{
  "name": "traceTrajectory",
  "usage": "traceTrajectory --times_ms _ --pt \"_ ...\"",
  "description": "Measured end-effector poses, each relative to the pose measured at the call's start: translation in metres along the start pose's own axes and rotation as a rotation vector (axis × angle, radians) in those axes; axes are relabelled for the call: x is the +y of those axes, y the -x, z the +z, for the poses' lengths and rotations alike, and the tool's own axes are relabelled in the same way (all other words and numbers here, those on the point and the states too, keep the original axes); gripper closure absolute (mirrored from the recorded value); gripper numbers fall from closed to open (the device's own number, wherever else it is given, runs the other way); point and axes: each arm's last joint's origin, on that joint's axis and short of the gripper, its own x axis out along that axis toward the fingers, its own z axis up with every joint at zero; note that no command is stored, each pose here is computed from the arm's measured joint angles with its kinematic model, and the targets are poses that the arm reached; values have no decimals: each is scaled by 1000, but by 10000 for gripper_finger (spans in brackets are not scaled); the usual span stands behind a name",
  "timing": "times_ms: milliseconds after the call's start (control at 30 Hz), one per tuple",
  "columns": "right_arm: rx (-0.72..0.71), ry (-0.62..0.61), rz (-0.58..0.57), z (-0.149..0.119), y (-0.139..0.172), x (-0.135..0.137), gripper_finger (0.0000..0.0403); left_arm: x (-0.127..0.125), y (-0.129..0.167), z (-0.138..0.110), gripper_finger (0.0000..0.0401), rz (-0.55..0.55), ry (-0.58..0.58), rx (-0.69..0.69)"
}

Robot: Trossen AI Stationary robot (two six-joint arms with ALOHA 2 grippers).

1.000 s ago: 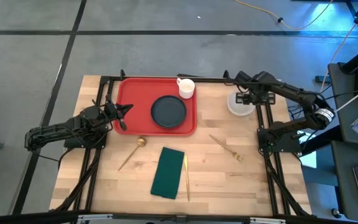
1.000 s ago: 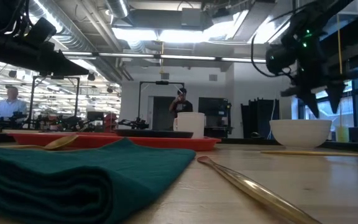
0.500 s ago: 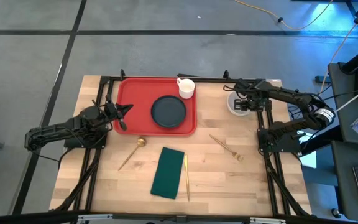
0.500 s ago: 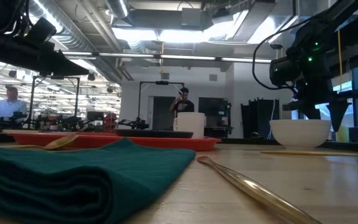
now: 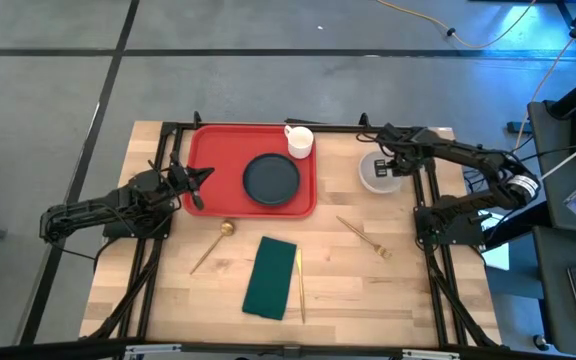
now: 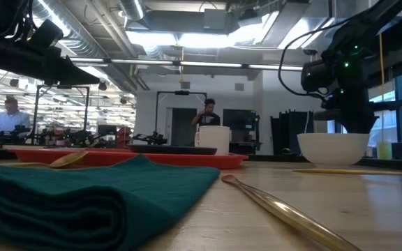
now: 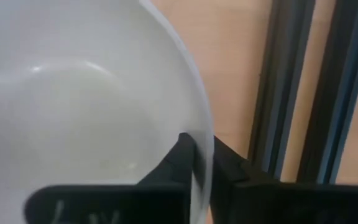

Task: Set up tray
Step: Put the white bowl on the blue plate

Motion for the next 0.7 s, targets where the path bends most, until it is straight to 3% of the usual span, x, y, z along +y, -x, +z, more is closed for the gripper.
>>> traceTrajectory --times_ms 333,533,700 --pt "-70 90 51 10 15 8 396 0 0 0 397 0 0 0" --pt "-200 173 175 23 60 28 398 0 0 0 397 0 0 0" --pt "-331 235 378 28 112 52 398 0 0 0 397 0 0 0"
